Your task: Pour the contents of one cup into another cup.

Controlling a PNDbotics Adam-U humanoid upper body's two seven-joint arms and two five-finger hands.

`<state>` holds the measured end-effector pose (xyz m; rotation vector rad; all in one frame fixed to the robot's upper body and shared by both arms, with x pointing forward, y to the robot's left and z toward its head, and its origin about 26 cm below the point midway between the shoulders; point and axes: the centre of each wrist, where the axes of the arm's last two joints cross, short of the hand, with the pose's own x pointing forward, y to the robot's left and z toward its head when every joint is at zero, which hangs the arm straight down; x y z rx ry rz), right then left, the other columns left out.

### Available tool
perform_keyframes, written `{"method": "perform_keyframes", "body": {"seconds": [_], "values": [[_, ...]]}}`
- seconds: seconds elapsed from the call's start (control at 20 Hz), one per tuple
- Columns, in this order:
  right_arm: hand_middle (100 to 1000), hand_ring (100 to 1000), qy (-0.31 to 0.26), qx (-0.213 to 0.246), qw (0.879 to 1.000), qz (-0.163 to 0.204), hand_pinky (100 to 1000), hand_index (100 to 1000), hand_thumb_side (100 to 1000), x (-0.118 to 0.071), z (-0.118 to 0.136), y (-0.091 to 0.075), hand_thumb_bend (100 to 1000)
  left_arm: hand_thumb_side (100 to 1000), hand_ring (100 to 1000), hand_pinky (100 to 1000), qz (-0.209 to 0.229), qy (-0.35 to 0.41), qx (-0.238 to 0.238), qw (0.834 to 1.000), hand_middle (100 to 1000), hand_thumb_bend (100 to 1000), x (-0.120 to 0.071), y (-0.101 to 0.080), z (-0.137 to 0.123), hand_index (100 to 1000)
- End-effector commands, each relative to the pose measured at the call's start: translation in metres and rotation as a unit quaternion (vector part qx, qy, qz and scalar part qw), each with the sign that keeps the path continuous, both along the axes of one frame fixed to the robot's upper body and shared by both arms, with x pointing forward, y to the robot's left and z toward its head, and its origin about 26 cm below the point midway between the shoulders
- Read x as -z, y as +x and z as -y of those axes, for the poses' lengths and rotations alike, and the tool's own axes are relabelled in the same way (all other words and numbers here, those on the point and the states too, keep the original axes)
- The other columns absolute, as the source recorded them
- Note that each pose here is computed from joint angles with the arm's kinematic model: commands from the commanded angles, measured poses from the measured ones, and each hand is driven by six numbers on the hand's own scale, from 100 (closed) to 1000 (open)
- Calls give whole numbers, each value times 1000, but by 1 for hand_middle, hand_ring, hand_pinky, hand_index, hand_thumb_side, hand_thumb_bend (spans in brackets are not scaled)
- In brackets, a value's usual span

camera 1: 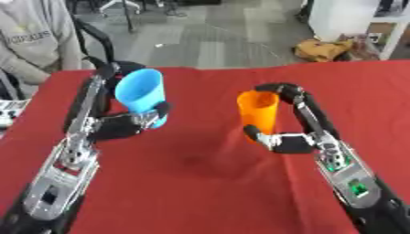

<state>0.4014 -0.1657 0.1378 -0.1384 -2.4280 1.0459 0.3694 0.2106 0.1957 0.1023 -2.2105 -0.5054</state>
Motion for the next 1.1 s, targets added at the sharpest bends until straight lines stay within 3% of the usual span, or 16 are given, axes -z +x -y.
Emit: {"method": "perform_keyframes", "body": {"seconds": [0.05,0.45,0.75,1.1], "values": [[533,558,-31,-44,998,28,584,888,394,-15,-14,-10,437,100,268,325,27,33,17,999,303,628,-30,-1,-5,675],[534,557,-63,-134,989,8,582,890,388,-12,-53,-19,437,100,265,321,42,79,64,994,301,629,-63,13,14,673],[499,519,-84,-169,982,-1,568,860,408,-9,-70,-18,438,100,266,322,52,86,86,991,303,634,-68,23,35,674],[487,506,-115,-182,976,-12,565,851,433,-2,-76,-12,446,100,269,325,65,93,97,989,305,634,-68,24,45,674]]}}
